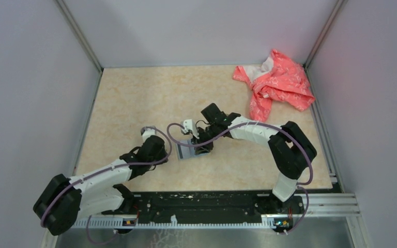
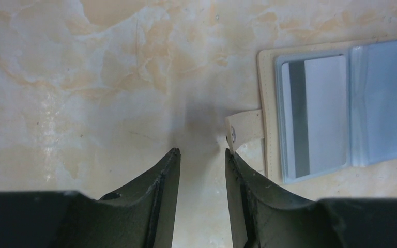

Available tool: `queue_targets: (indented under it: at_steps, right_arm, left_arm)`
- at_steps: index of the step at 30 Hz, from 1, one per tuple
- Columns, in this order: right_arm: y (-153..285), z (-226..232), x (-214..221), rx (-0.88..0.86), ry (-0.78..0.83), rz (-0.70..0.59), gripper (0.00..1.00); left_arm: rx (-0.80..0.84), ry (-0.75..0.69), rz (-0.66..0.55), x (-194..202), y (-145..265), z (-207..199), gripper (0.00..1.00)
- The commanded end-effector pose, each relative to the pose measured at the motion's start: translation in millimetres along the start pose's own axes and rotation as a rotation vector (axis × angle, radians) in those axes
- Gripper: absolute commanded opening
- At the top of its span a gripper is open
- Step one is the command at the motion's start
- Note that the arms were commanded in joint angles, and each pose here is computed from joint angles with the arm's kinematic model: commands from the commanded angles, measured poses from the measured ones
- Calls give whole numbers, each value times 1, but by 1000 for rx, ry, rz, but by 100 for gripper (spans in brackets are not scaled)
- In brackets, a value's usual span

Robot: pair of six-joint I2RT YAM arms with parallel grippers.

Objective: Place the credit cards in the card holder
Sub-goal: Close the card holder at the center of the board.

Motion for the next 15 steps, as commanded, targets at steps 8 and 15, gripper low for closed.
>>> queue_targets:
  at_steps: [8, 15]
  right_arm:
    - [19, -19, -19, 35, -42, -79, 28]
    - [20, -19, -18, 7, -56, -51, 29]
  left_arm:
    - [168, 59, -7, -20, -8, -26, 42]
    - [314, 51, 36, -12, 11, -32, 37]
Point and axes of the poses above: each gripper's point midway between its finger pads, its own y axis back along the fingers, its own z axis along the line the jaws close on, x = y × z, the point moved 6 cm from there along y, back along the fingers, and after that the axes turned 4 degrees about y, right-handed, at the moved point
